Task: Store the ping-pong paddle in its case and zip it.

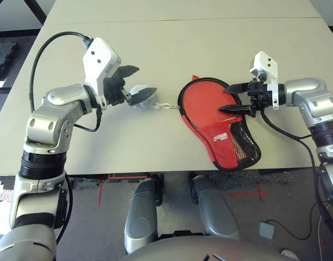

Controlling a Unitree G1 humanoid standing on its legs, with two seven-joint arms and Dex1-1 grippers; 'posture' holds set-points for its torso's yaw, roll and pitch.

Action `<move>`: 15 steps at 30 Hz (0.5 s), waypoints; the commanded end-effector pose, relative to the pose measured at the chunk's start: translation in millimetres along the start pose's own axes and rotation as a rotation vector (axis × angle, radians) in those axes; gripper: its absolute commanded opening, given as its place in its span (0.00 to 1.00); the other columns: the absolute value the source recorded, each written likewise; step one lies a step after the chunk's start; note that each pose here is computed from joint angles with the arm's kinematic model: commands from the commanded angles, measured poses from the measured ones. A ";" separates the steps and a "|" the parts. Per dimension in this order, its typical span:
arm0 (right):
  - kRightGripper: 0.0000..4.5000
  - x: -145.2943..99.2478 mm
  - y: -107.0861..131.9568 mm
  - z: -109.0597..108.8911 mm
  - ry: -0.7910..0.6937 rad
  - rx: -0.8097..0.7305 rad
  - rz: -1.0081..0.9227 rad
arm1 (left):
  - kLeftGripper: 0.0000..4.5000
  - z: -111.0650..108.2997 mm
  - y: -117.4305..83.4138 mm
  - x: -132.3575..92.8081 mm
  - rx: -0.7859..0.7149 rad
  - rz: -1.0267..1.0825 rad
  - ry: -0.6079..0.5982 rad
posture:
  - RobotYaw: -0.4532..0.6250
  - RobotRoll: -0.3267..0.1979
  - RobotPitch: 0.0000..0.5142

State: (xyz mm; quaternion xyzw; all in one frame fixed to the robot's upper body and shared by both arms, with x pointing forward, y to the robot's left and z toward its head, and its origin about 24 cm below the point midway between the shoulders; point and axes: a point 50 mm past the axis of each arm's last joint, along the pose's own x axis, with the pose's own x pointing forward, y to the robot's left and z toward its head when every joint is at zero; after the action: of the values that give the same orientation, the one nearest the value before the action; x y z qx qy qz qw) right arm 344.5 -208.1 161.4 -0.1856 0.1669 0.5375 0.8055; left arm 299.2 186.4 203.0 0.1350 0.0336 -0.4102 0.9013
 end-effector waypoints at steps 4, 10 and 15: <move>0.99 9.2 4.9 -24.8 0.091 0.008 0.007 | 1.00 -11.1 -1.1 -3.9 -0.023 0.010 0.067 | 0.50 0.62 0.52; 0.99 11.2 5.4 -26.5 0.103 0.009 0.004 | 1.00 -26.1 0.0 2.1 -0.009 0.042 0.177 | 0.50 0.62 0.54; 0.99 12.7 6.5 -27.6 0.108 0.008 0.000 | 1.00 -35.9 -1.6 7.7 -0.005 0.038 0.233 | 0.49 0.62 0.55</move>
State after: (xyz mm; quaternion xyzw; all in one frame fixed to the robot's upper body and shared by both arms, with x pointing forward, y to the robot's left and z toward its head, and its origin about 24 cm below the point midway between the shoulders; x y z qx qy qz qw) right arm 346.4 -204.0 156.2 -0.2211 0.1587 0.5333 0.8009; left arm 305.6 189.8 175.5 0.1751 0.1152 -0.3743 0.9033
